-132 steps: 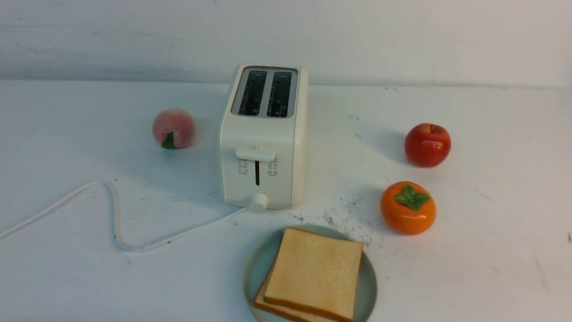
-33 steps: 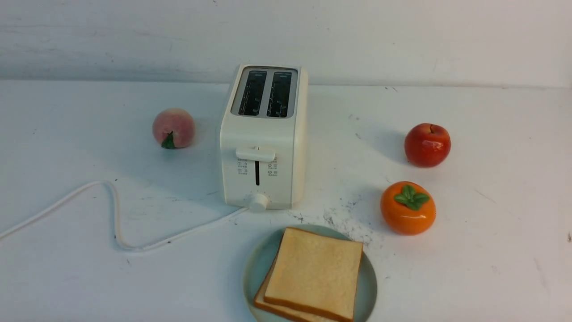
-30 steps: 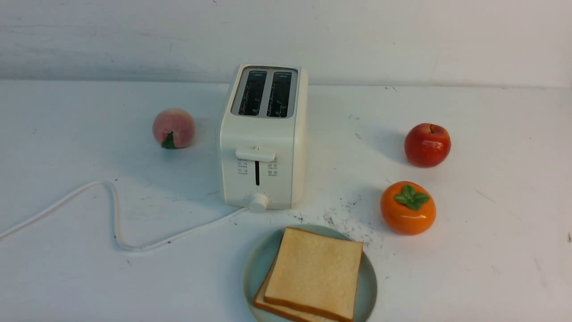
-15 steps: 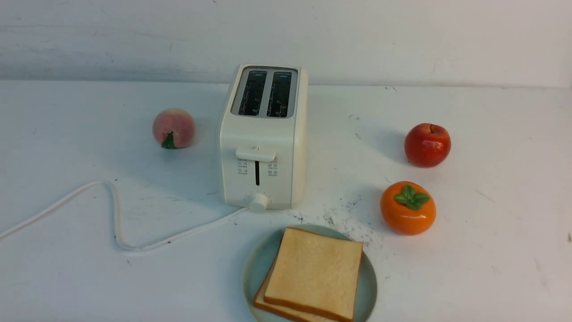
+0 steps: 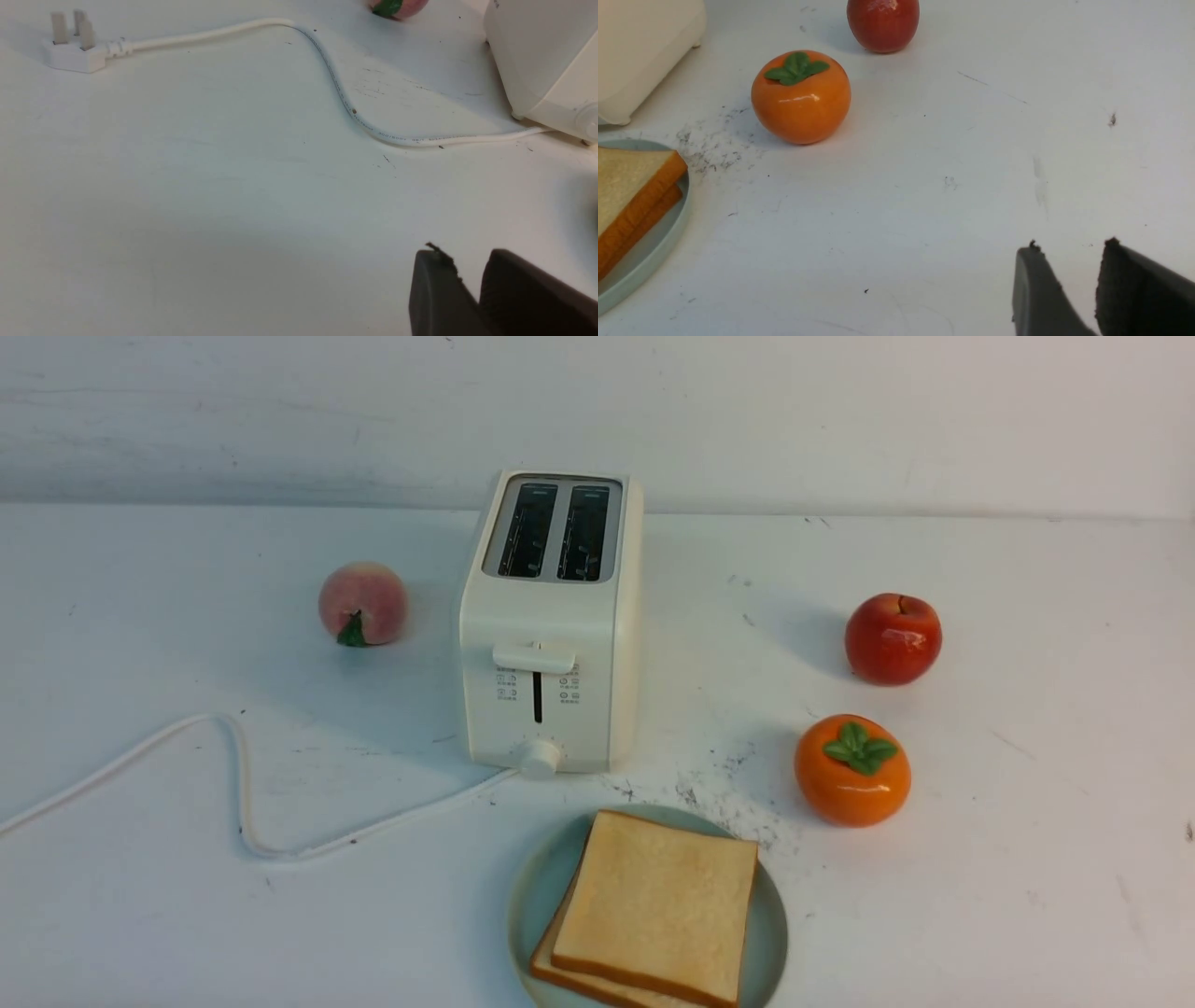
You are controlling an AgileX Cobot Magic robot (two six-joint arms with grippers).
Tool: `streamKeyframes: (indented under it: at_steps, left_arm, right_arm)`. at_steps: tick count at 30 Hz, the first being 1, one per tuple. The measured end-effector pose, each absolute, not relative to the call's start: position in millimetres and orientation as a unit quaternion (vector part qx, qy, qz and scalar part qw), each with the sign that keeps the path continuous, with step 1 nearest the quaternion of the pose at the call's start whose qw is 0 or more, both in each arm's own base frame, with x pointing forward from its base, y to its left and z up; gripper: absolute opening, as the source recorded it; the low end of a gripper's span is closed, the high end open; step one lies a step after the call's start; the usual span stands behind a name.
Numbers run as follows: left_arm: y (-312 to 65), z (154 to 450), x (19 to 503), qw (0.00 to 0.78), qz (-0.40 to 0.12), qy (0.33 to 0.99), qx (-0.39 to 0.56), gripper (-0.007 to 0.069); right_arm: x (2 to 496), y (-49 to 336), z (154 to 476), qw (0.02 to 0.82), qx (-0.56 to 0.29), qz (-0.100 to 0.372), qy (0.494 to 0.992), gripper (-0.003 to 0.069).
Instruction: Take toasted bread from bread machine on white table place on plate.
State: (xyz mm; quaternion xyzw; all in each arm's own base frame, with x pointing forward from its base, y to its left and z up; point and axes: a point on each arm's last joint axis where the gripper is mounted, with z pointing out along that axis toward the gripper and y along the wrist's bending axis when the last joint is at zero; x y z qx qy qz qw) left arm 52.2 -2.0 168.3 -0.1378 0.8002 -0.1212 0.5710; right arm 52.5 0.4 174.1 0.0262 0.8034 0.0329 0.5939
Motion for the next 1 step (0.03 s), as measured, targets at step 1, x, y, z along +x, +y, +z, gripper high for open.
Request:
streamKeyframes:
  at_steps: [1]
  left_arm:
    - [-2.0,168.3,52.2,0.571,-0.121,0.800,-0.138,0.0148]
  right_arm:
    - [52.5,0.4,174.1,0.594,0.026,0.033,0.803,0.0209]
